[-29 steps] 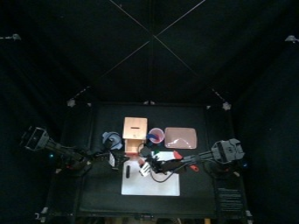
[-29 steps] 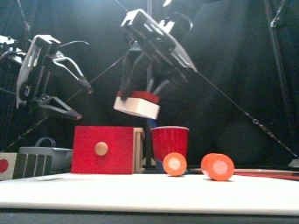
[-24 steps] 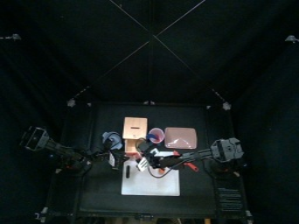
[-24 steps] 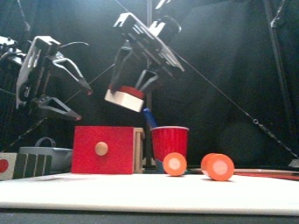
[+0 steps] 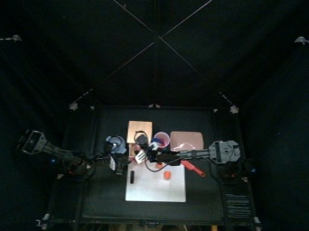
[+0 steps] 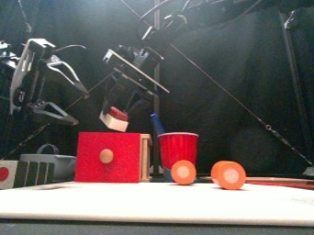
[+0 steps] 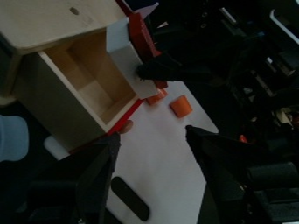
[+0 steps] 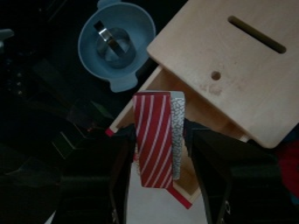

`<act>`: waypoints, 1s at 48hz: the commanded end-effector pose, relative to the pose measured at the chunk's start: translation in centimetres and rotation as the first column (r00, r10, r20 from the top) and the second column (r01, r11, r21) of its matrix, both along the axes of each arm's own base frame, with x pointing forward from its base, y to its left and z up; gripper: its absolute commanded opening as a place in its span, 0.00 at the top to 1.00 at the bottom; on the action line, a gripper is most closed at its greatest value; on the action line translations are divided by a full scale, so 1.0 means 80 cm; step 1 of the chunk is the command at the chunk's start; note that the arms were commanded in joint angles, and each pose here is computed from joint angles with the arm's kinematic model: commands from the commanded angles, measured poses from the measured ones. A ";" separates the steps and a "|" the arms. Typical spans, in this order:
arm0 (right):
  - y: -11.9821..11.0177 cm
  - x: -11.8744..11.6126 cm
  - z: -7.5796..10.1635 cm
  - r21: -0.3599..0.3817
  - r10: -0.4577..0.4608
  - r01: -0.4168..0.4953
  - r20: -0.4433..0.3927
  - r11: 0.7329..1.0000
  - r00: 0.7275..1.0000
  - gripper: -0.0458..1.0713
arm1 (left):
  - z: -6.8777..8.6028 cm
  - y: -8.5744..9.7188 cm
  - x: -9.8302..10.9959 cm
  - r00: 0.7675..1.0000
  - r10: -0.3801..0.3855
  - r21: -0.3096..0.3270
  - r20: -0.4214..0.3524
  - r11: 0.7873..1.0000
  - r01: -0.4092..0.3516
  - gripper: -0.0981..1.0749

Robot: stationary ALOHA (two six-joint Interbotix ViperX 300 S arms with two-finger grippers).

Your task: Place salmon sushi into drawer

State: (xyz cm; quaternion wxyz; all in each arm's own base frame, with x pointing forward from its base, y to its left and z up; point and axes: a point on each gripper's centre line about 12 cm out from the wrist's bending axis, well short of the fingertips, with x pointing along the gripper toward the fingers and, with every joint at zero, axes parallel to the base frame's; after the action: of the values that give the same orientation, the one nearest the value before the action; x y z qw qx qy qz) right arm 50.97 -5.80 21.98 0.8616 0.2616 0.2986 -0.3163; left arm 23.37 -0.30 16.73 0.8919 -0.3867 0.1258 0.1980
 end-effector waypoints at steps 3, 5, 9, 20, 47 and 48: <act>-0.010 0.005 0.021 -0.008 -0.010 0.010 0.043 1.000 0.999 0.35 | 0.003 0.002 0.001 1.000 0.006 0.005 0.010 1.000 -0.006 0.10; -0.012 0.005 0.016 -0.008 -0.013 0.013 0.036 1.000 0.999 0.35 | 0.003 0.003 0.000 1.000 0.009 0.005 0.009 1.000 -0.009 0.11; -0.016 0.005 0.008 -0.007 -0.019 0.020 0.023 1.000 1.000 0.35 | 0.003 0.003 0.001 1.000 0.008 0.006 0.009 1.000 -0.008 0.11; -0.022 0.007 -0.003 -0.017 -0.024 0.024 0.005 1.000 1.000 0.35 | 0.003 0.004 0.001 1.000 0.010 0.008 0.009 1.000 -0.010 0.11; -0.017 0.000 -0.015 0.003 -0.033 0.033 -0.029 0.999 0.999 0.20 | 0.003 0.004 0.001 1.000 0.011 0.006 0.008 1.000 -0.011 0.11; -0.016 -0.001 -0.015 0.003 -0.033 0.033 -0.031 0.999 0.999 0.19 | 0.003 0.004 0.001 1.000 0.013 0.006 0.008 1.000 -0.013 0.11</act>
State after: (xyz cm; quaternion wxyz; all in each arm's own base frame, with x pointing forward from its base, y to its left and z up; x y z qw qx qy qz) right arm 50.91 -7.08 19.11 0.8459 0.2582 0.3229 -0.3370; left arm 23.16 0.04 16.60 0.8909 -0.3862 0.1248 0.2040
